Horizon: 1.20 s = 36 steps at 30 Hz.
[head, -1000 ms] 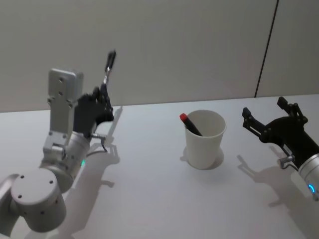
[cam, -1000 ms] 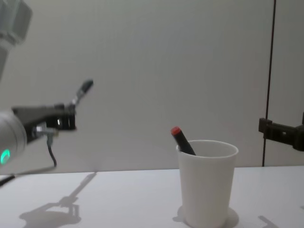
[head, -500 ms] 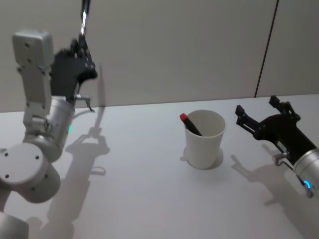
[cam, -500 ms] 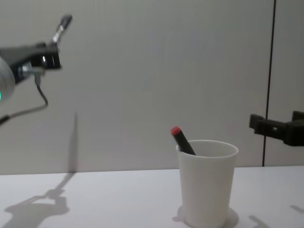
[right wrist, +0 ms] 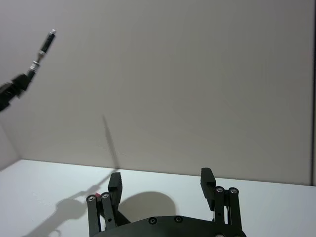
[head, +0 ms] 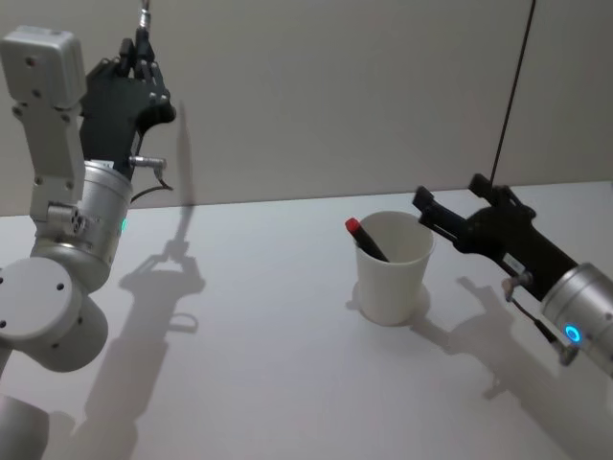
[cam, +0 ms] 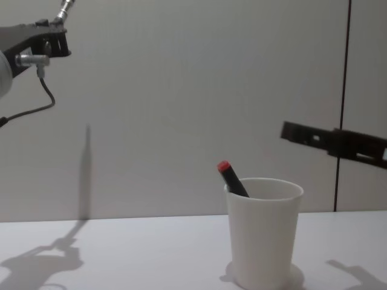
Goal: Place the pen into the pen holder.
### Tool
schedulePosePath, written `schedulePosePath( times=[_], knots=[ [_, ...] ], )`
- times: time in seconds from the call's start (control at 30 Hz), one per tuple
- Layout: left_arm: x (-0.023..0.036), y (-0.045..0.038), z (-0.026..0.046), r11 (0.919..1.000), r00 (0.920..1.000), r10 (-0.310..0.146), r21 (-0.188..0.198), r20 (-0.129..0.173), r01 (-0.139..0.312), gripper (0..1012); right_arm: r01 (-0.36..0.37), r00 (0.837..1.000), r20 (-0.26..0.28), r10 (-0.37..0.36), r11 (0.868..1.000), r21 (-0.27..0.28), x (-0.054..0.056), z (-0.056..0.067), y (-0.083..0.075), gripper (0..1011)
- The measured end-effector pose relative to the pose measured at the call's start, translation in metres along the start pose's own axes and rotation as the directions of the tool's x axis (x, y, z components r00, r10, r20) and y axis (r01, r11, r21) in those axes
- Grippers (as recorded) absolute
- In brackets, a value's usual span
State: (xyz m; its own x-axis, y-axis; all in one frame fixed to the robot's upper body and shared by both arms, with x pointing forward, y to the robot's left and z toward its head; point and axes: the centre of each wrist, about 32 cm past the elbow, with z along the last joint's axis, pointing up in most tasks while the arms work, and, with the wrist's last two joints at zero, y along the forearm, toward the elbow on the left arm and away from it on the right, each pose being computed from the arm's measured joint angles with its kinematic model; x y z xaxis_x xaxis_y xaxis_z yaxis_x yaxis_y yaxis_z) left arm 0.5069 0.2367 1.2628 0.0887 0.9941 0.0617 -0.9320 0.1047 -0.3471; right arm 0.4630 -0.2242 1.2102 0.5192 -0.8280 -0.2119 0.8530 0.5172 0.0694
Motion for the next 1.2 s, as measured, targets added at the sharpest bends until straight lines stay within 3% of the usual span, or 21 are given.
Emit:
schedulePosePath(
  times=[0.2,0.33,0.53,0.7,0.8,1.0,1.2],
  knots=[
    [0.0022,0.0053,-0.0026,0.9983,0.9982,-0.05,0.031,0.033,0.049,114,-0.082,0.992,-0.095,0.082,0.997,0.009,-0.002,0.009,0.008,1001],
    [0.0039,0.0105,-0.0054,0.9939,0.9937,-0.096,0.059,0.059,0.092,114,-0.136,0.978,-0.157,0.138,0.99,0.02,-0.004,0.013,0.013,1001],
    [0.007,0.0208,-0.0109,0.977,0.9765,-0.193,0.112,0.097,0.181,114,-0.226,0.939,-0.257,0.23,0.973,0.046,-0.007,0.022,0.022,1001],
    [0.008,0.0272,-0.0141,0.9659,0.9651,-0.236,0.137,0.114,0.22,114,-0.292,0.897,-0.324,0.299,0.954,0.071,-0.008,0.025,0.028,1001],
    [0.0084,0.0303,-0.0154,0.9601,0.959,-0.256,0.148,0.122,0.237,114,-0.314,0.881,-0.346,0.321,0.946,0.079,-0.008,0.025,0.03,1001],
    [0.009,0.0345,-0.0174,0.9516,0.9503,-0.282,0.164,0.131,0.26,114,-0.325,0.872,-0.362,0.329,0.943,0.074,-0.008,0.023,0.034,1001],
    [0.0091,0.0362,-0.0178,0.9489,0.948,-0.29,0.167,0.131,0.268,114,-0.3,0.886,-0.358,0.294,0.953,0.04,-0.009,0.017,0.04,1001]
  ],
)
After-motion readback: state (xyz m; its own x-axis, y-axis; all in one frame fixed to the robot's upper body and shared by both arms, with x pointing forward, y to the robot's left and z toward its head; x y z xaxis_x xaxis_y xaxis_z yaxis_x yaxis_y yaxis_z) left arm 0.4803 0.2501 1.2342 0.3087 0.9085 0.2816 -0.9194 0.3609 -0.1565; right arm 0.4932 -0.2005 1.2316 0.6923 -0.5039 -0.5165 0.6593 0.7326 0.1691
